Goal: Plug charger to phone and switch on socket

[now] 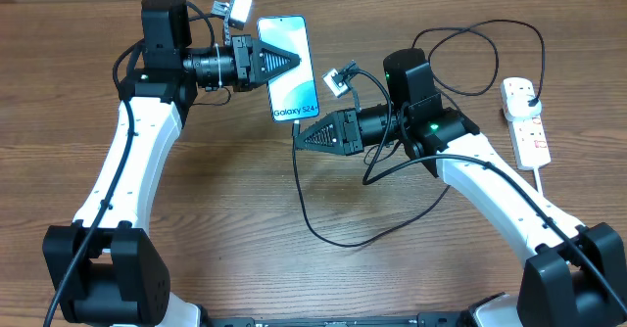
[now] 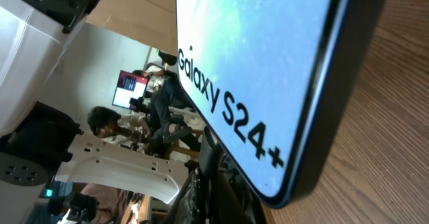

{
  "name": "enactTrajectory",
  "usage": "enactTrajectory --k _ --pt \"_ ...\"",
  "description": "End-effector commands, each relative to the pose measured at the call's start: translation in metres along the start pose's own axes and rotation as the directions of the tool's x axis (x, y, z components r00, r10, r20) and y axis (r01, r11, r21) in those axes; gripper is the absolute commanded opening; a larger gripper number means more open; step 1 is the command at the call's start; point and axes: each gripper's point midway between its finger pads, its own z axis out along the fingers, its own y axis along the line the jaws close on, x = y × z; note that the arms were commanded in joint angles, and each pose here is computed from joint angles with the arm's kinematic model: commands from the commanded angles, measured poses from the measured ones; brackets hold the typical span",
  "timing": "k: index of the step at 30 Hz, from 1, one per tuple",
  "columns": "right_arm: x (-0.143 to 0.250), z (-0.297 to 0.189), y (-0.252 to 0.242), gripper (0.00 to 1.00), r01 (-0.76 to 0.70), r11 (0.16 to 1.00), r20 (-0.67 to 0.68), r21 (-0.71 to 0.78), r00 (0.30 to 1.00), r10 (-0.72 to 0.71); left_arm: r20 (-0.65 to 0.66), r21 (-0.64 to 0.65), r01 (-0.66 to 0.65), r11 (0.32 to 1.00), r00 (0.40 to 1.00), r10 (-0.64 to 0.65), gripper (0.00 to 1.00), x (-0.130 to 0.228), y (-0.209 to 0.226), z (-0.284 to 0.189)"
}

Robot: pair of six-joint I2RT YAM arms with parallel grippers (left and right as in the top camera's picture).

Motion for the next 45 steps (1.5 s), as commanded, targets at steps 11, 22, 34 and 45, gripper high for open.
enactTrajectory --k 11,22,34,45 --pt "-0.011 -0.009 0.004 0.04 0.029 1.000 0.028 0.001 0.999 -0.029 -0.013 0.046 -0.085 0.995 0.996 0.086 0.04 0.004 -0.028 -0.003" --pt "-0.007 -0.011 -0.007 0.04 -0.004 0.999 0.029 0.044 1.000 0.003 0.035 -0.014 -0.084 0.996 0.996 0.085 0.04 -0.006 -0.018 -0.007" --pt "0.043 -0.038 -0.111 0.49 -0.182 0.744 0.056 0.643 0.980 0.192 0.310 -0.334 0.123 0.934 0.951 -0.014 0.04 -0.047 0.061 -0.081" --pt "-0.017 -0.020 -0.096 0.68 -0.014 0.547 -0.046 0.837 0.994 0.097 0.406 -0.342 0.247 0.907 0.909 -0.095 0.04 -0.044 0.086 -0.151"
